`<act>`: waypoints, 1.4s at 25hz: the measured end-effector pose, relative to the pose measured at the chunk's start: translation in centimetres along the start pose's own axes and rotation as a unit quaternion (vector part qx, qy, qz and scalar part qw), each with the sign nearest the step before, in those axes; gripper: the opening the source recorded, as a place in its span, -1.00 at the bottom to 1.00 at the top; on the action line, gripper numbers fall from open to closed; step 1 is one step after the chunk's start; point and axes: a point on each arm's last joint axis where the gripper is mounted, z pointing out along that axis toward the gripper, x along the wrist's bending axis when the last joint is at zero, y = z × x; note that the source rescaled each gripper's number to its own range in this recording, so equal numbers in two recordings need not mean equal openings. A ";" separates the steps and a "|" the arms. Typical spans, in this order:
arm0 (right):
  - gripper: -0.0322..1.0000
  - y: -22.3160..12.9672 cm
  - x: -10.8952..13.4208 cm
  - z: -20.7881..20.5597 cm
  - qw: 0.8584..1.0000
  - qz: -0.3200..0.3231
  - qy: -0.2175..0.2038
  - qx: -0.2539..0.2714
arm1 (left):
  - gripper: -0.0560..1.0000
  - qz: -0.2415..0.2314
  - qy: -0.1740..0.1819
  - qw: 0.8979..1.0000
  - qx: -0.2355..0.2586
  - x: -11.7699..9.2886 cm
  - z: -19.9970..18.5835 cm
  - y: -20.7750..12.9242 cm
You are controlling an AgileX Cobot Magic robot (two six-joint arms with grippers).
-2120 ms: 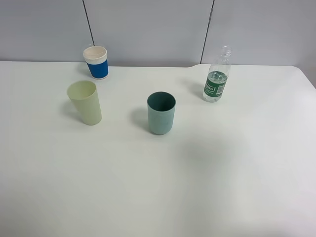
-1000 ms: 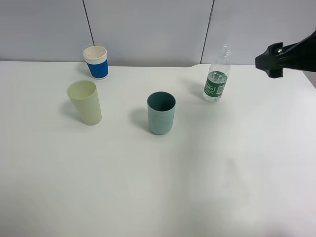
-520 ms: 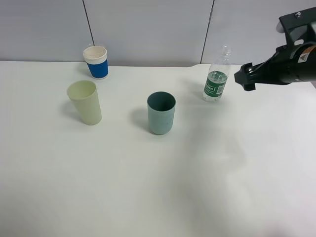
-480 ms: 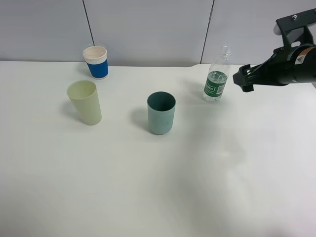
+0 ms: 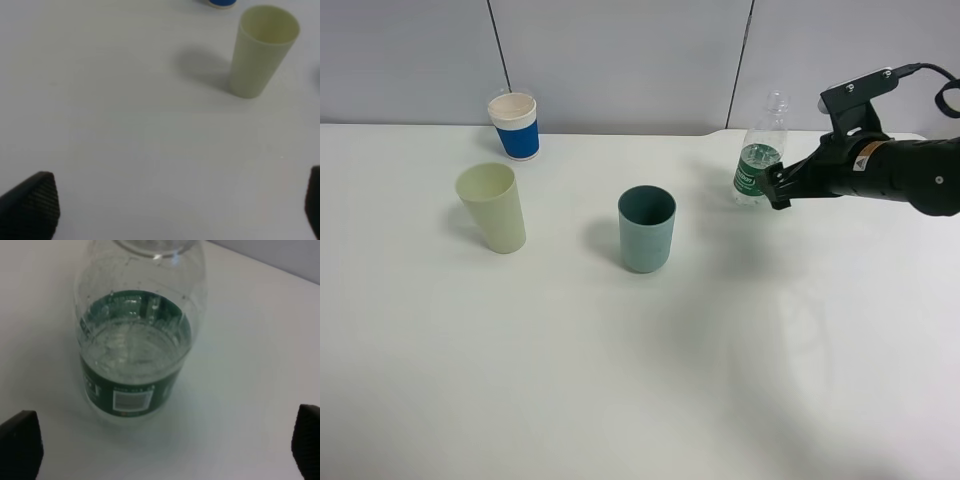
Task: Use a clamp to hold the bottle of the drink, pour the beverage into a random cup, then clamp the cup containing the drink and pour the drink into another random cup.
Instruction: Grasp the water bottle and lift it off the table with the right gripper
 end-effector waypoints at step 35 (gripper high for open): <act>1.00 -2.3 1.2 8.3 0.983 -0.027 0.006 -0.183 | 1.00 0.000 0.000 1.000 0.000 0.0 0.0 0.0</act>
